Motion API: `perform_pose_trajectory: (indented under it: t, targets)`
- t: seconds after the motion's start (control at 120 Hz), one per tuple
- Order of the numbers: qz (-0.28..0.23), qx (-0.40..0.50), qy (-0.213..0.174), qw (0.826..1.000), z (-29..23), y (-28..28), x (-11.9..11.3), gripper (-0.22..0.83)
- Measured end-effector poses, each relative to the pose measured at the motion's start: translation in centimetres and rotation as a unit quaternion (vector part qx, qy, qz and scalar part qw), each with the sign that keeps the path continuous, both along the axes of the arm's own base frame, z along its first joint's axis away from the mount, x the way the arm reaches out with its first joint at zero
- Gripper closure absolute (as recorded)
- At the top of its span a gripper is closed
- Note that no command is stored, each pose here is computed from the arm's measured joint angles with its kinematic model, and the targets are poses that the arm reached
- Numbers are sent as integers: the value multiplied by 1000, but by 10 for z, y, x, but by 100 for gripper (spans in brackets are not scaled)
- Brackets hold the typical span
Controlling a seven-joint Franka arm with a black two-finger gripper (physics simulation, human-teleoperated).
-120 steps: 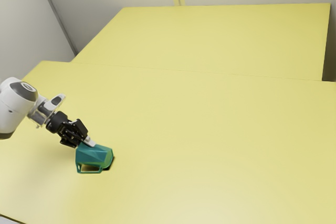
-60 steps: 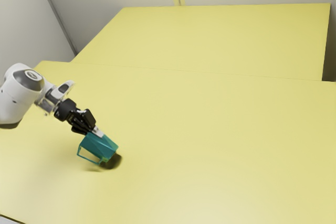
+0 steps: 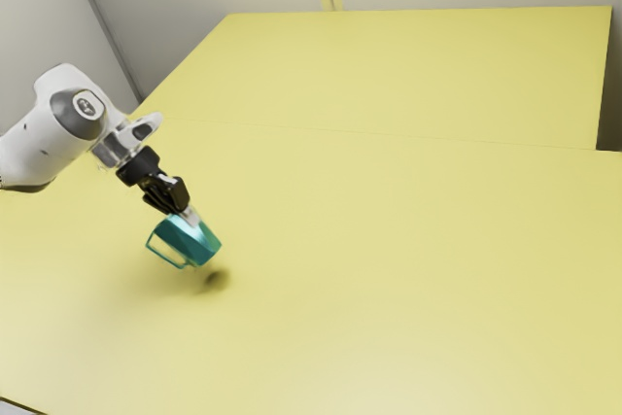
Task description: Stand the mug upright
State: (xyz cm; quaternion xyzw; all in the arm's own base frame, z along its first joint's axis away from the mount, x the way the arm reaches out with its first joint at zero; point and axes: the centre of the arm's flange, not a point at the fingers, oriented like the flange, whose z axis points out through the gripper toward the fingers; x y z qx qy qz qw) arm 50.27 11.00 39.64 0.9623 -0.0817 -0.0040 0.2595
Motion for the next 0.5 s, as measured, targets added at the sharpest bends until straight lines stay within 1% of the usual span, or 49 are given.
perform_pose_trajectory:
  t: [0.075, 0.183, 0.317, 0.5]
  targets:
    - [-16, 20, -4, 1000, 3, -9, 17, 79]
    - [-50, 41, -5, 998, 2, -39, 31, 79]
    - [-102, 85, -12, 991, 1, -78, 38, 79]
    - [-139, 153, -26, 978, 1, -88, 46, 79]
